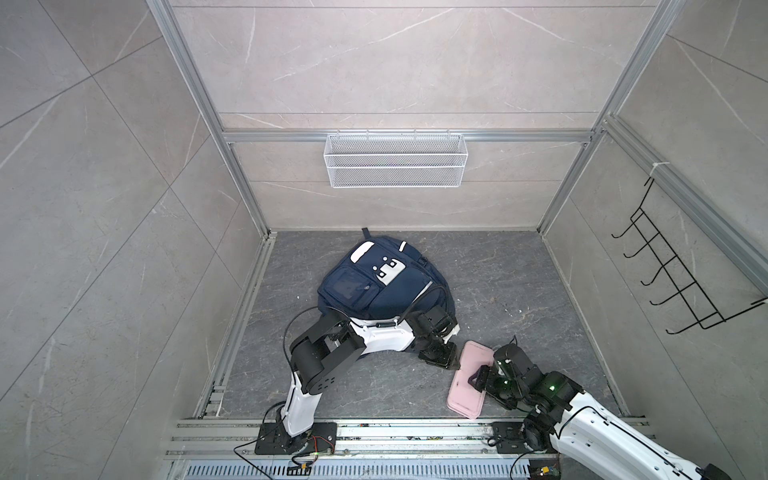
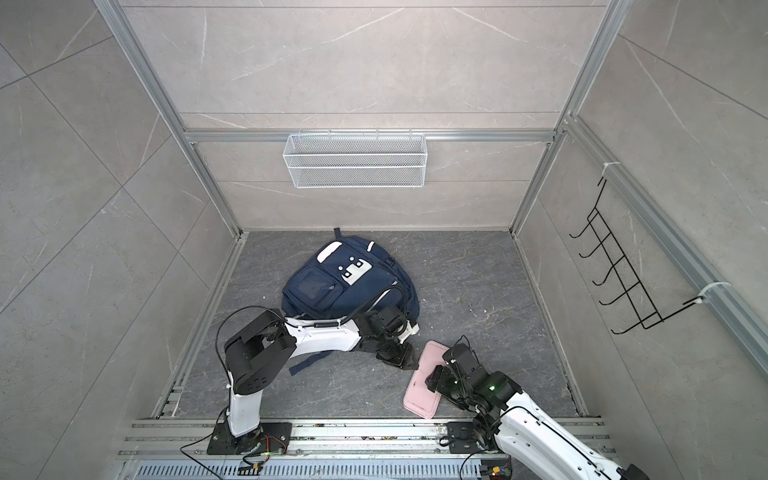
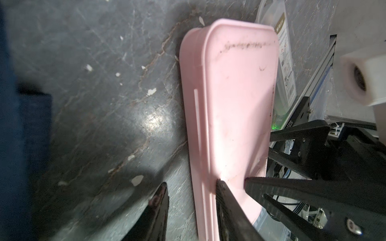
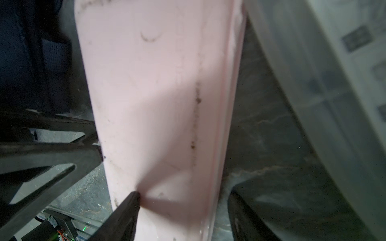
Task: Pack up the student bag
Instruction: 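Grasp the pink pencil case end with the right gripper while left waits beside backpack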
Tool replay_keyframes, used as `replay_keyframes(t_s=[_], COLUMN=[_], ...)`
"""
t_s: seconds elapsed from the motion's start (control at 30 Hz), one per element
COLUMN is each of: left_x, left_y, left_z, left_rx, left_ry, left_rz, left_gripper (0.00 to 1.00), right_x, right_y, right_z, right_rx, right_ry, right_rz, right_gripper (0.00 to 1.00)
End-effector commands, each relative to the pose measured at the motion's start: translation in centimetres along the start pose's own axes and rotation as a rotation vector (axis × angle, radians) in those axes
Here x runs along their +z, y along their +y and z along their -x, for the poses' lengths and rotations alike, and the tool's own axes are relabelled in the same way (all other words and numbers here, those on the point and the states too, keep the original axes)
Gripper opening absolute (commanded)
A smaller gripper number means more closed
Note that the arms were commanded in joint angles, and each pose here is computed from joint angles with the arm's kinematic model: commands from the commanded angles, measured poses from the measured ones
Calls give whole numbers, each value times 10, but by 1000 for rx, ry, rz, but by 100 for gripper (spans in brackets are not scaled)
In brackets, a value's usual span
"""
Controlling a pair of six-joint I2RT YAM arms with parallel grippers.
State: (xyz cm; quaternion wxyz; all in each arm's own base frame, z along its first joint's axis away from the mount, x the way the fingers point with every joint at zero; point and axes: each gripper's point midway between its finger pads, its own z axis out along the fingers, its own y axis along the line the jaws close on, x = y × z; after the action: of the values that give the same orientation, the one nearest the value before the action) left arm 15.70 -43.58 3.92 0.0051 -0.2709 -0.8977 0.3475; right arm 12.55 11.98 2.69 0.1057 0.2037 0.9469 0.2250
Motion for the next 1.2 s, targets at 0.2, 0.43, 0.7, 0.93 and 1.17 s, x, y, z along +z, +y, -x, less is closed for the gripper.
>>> replay_keyframes(t_s=[0.2,0.43,0.7,0.93,1.17], left_x=[11,17,16,17,13], left_y=[14,24,25,24,23], left_z=[-8,-19,-19,-17,-14], left_rx=[-33,-46,-35,-37,-32], left_ry=[33,71,82,90,83], left_rz=[38,57,76,75,85], left_gripper=[36,35,35,35,35], right_x=[11,9,9,-4,-12], right_y=[-14,7,16,34,46], right_z=[4,16,20,28,29], right_rx=[26,8,4,-86,-115], right_ry=[-25,-61,-85,-124,-134], right_rz=[-44,25,84,150,212], right_gripper=[69,69,68,68,68])
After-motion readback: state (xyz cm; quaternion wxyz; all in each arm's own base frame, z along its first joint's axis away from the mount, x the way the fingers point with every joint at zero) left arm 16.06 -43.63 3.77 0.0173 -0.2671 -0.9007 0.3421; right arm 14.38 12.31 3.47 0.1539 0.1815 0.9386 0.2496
